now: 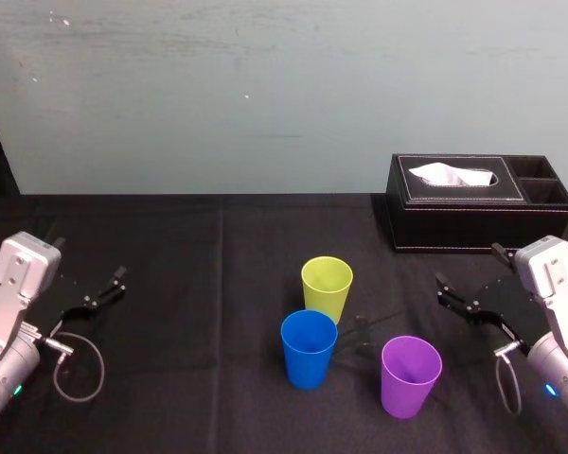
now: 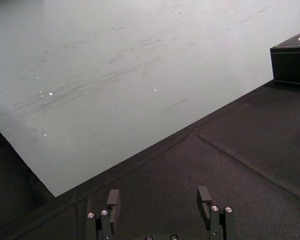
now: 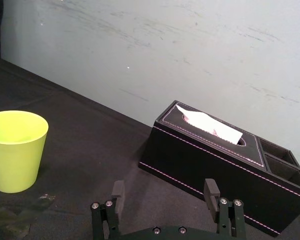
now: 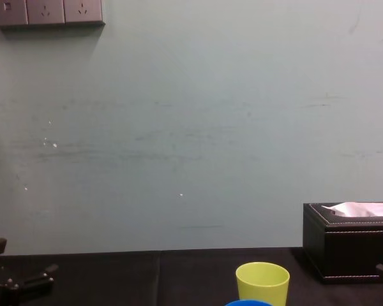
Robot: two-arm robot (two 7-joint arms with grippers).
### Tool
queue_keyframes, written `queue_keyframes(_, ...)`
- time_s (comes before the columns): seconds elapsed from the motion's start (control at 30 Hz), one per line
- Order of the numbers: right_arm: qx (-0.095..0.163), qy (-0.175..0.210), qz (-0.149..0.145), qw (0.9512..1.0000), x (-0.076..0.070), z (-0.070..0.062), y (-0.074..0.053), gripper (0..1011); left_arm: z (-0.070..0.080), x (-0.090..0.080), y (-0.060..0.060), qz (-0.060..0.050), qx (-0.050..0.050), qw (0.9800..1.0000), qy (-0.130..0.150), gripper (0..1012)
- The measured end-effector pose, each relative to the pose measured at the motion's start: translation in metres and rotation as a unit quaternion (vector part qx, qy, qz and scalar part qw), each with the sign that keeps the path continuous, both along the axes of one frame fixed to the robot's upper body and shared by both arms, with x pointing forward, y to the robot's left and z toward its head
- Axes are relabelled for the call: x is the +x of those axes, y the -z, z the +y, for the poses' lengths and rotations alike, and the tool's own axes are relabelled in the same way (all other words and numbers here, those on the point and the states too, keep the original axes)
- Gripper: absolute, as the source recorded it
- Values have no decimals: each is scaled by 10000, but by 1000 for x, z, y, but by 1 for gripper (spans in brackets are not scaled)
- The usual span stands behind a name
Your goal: Stack the three plastic cups sequentially using one hand.
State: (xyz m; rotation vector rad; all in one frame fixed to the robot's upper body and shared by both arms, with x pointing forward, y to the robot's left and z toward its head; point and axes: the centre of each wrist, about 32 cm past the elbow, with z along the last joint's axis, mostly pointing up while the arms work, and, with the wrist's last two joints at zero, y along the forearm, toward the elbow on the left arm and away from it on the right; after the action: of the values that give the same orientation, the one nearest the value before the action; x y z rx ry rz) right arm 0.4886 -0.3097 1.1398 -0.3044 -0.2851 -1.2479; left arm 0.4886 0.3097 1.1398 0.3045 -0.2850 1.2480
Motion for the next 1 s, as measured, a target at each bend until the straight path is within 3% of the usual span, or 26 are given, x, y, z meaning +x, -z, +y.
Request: queue_keyframes(1.0,0,0,0,10000,0,0,0,1004,0,0,0,0,0,10000,0,1000)
